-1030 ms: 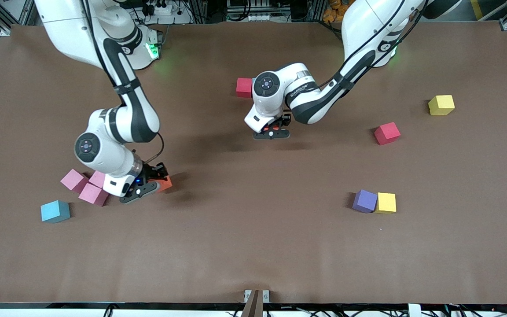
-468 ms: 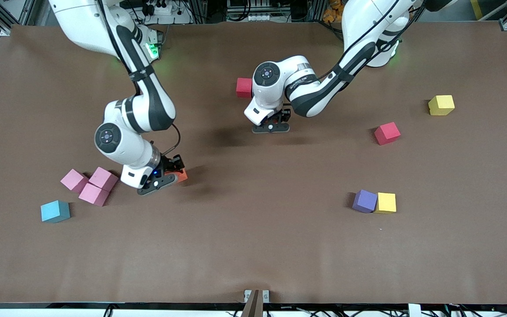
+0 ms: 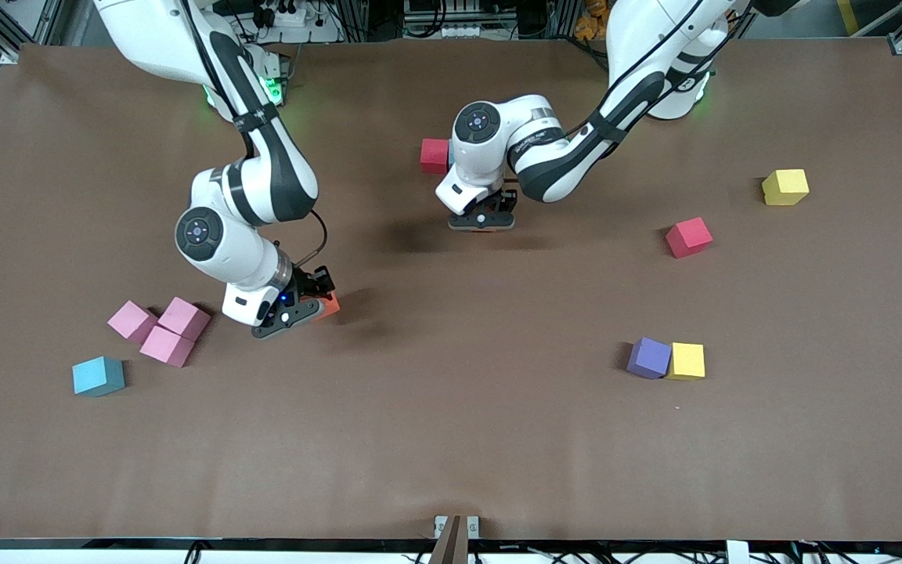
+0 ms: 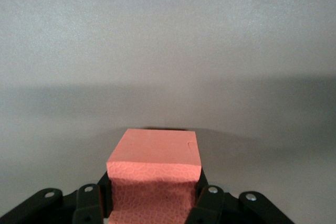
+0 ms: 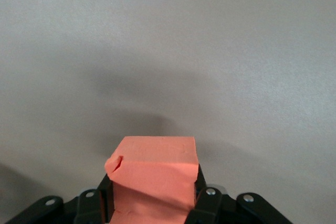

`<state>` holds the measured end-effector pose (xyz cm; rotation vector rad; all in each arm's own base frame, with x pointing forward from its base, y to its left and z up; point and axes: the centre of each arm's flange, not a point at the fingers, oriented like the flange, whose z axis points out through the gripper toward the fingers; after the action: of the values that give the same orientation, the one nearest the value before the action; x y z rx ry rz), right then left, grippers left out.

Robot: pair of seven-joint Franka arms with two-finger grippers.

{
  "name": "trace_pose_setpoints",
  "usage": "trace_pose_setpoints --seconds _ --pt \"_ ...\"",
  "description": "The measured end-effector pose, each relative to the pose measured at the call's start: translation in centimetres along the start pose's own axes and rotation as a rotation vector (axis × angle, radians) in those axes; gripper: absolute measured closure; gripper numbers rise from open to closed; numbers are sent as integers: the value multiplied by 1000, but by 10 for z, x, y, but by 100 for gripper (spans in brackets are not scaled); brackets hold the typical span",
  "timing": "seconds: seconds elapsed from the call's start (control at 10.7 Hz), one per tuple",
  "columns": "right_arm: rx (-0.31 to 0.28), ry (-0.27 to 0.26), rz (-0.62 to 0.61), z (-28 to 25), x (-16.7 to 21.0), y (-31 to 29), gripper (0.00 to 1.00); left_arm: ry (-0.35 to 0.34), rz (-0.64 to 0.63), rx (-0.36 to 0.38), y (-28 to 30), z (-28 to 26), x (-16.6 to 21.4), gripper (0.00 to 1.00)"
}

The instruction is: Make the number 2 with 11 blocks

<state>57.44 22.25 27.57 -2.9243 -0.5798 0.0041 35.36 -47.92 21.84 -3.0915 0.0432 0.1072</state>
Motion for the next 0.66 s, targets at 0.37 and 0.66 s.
trace_pose_setpoints --seconds 0.37,0.66 --pt "0 -3 5 -1 -2 3 42 -7 4 5 -1 4 -5 43" --pt "-2 -4 14 -1 -3 8 42 -7 0 2 -1 6 -7 43"
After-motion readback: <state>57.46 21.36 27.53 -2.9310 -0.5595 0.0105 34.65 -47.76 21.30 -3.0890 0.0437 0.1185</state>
